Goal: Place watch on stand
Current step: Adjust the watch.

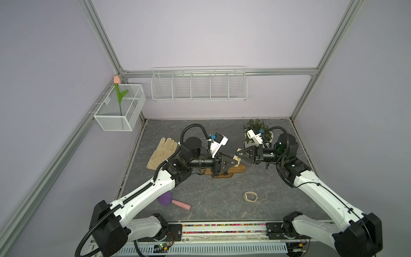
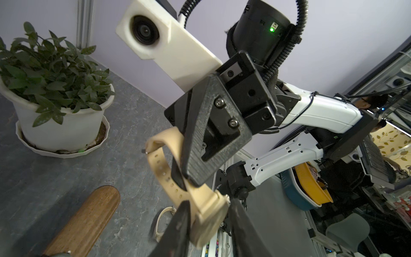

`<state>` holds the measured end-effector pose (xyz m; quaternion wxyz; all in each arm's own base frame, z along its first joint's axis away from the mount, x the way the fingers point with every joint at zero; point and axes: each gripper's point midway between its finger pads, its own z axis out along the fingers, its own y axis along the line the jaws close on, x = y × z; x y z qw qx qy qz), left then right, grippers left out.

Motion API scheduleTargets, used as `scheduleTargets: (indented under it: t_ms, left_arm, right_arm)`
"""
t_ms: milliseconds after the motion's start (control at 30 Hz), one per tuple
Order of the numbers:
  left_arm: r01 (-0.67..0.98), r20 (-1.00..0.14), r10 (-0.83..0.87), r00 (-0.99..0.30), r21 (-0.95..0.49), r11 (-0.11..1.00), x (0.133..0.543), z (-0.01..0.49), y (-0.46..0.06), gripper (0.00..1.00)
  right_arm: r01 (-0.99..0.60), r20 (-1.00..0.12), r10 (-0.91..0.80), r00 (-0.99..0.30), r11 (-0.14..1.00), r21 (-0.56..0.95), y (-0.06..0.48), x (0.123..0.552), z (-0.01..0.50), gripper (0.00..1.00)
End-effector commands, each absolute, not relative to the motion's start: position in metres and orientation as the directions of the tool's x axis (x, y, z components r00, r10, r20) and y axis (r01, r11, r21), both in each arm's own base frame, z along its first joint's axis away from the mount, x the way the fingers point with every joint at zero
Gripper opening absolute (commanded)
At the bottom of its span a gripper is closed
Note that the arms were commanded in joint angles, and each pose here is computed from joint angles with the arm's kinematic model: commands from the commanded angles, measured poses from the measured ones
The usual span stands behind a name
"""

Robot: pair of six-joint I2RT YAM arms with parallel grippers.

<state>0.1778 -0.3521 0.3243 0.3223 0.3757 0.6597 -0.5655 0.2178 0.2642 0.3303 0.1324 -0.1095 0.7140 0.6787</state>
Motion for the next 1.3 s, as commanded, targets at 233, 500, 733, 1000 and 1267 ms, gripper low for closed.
scheduleTargets:
  t_ms: [233, 500, 733, 1000, 1267]
  left_arm:
    - [0.873, -0.865, 0.116, -0.488, -0.484, 0.061, 0.176, 0.340, -0.353, 0.10]
    - [0.870, -0.863, 0.112, -0.492, -0.486, 0.076, 0.179, 0.339, -0.353, 0.02]
    - [0.869, -0.863, 0.104, -0.494, -0.486, 0.094, 0.179, 0.339, -0.351, 0.00]
    - [0.856, -0.857, 0.083, -0.509, -0.494, 0.153, 0.186, 0.337, -0.346, 0.00]
    - [0.857, -0.859, 0.065, -0.508, -0.497, 0.136, 0.188, 0.342, -0.350, 0.00]
  right_arm:
    - [-0.325, -0.325, 0.015, -0.945, 0.037, 0.945, 0.264, 0.217, 0.325, 0.07]
    - [-0.318, -0.318, 0.021, -0.948, 0.012, 0.948, 0.264, 0.215, 0.327, 0.27]
    - [-0.332, -0.332, 0.034, -0.943, -0.008, 0.943, 0.260, 0.212, 0.326, 0.45]
    - [-0.394, -0.393, 0.033, -0.919, -0.039, 0.918, 0.253, 0.199, 0.337, 0.45]
    - [-0.399, -0.399, 0.020, -0.917, -0.052, 0.915, 0.253, 0.195, 0.333, 0.45]
